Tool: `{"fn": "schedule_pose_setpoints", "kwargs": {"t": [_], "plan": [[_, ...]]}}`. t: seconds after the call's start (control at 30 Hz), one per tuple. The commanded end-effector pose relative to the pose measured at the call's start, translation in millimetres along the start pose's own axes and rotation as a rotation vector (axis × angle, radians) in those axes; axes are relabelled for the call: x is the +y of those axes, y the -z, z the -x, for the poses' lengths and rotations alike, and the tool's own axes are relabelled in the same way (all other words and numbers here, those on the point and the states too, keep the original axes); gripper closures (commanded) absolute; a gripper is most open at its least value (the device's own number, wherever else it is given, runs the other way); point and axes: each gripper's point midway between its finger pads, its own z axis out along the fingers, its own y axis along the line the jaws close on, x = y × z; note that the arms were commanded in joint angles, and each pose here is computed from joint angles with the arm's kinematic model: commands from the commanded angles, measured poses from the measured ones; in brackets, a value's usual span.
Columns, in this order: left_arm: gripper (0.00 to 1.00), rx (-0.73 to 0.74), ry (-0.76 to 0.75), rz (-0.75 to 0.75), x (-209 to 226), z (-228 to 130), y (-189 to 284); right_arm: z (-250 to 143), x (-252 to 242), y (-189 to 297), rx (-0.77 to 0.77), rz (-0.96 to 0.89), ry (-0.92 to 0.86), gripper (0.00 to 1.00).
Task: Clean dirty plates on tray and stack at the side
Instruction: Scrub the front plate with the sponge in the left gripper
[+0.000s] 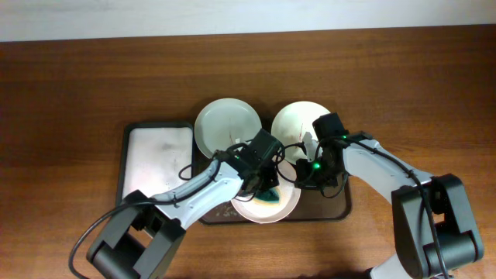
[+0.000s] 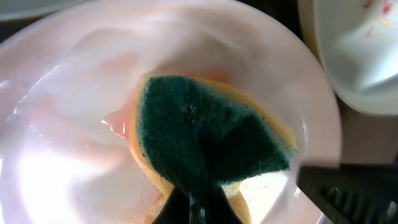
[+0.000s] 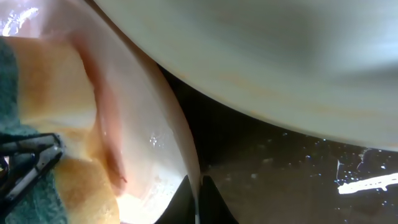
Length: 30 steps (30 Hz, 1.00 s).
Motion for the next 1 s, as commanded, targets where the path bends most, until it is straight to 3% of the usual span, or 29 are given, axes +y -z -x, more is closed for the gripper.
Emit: {"fn": "schedule_pose_setpoints", "kwargs": {"t": [0.0, 0.07, 0.17, 0.3, 0.5, 0.73, 0.97], "plan": [[1.0, -0.147, 0.029, 0.176, 33.4, 24.5, -7.0, 5.8, 11.3, 7.6, -0.026, 0.024, 0.02, 0.96], [1.0, -0.237, 0.025, 0.263, 48.9, 38.5, -0.8, 5.0, 11.1, 7.6, -0.023, 0.023, 0.018, 0.96], [1.0, -0.246, 0.024, 0.268, 49.5, 40.0, -0.2, 4.6, 11.0, 7.6, -0.021, 0.023, 0.018, 0.96], [1.0, -0.183, 0.021, 0.213, 34.6, 22.3, -5.6, 4.1, 10.8, 7.6, -0.019, 0.022, 0.017, 0.96], [1.0, -0.187, -0.01, 0.163, 2.4, -10.0, -9.8, 4.0, 10.8, 7.5, -0.019, 0.022, 0.016, 0.96], [1.0, -0.214, -0.072, 0.114, -20.7, -24.0, -10.7, 4.1, 10.8, 7.6, -0.019, 0.022, 0.017, 0.96], [1.0, -0.396, -0.094, 0.286, 9.6, 5.4, -11.0, 3.2, 10.6, 7.6, -0.016, 0.021, 0.015, 0.96]]}}
